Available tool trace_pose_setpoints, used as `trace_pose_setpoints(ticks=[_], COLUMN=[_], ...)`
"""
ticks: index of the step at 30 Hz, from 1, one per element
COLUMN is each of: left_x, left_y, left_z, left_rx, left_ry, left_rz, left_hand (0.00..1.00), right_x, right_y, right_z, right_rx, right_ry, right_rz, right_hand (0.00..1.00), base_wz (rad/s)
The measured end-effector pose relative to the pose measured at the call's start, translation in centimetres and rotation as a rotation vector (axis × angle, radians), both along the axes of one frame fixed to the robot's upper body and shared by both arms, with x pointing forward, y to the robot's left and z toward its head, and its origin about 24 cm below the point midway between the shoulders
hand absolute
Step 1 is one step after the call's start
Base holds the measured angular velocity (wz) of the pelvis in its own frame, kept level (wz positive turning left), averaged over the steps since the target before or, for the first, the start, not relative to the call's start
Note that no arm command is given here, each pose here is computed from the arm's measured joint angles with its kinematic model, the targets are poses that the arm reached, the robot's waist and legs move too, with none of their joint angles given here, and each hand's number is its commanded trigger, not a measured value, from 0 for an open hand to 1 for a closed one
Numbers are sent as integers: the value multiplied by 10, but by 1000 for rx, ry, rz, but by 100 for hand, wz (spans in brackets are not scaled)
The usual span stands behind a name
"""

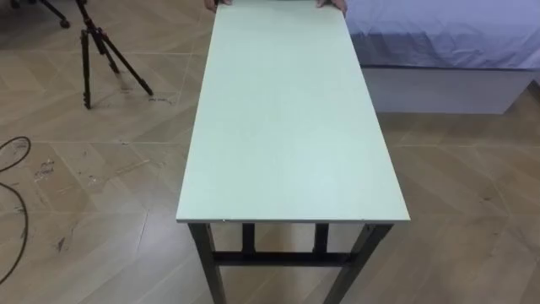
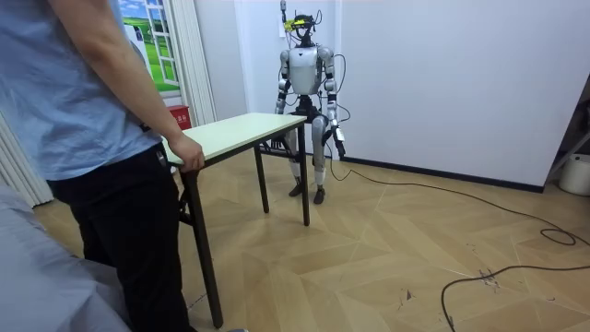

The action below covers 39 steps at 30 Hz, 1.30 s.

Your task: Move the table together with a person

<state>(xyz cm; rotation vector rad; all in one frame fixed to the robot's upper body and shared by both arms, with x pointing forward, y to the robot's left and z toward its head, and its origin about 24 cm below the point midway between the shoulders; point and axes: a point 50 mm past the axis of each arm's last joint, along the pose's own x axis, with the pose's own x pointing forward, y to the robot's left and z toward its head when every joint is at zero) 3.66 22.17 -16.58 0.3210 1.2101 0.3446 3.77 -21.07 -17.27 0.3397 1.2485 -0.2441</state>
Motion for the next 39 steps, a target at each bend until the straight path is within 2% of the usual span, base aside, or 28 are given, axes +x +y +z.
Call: trace_pose_setpoints(ticks=[15,23,30,34,39], left_x=[-3,-7,-8,4,28], left_y=[1,0,-2,-4,-10], left_z=[-1,-3,-4,-3,0], left_rx=[-31,-135,-242,-324,-412], left_ry=[2,-9,-27,-89,-171], left_rz=[46,247,349,391,366], left_hand=[0,0,0,0,0], right_x=[-3,-4,1,26,47], right_y=[2,3,1,0,2], right_z=[0,0,1,8,14], right_rx=[49,74,101,132,178], right_ry=[-7,-2,-35,-156,-252], right_rz=[-62,-99,-125,-116,-118], right_hand=[0,0,0,0,0], base_wz=[0,1,4,1,2])
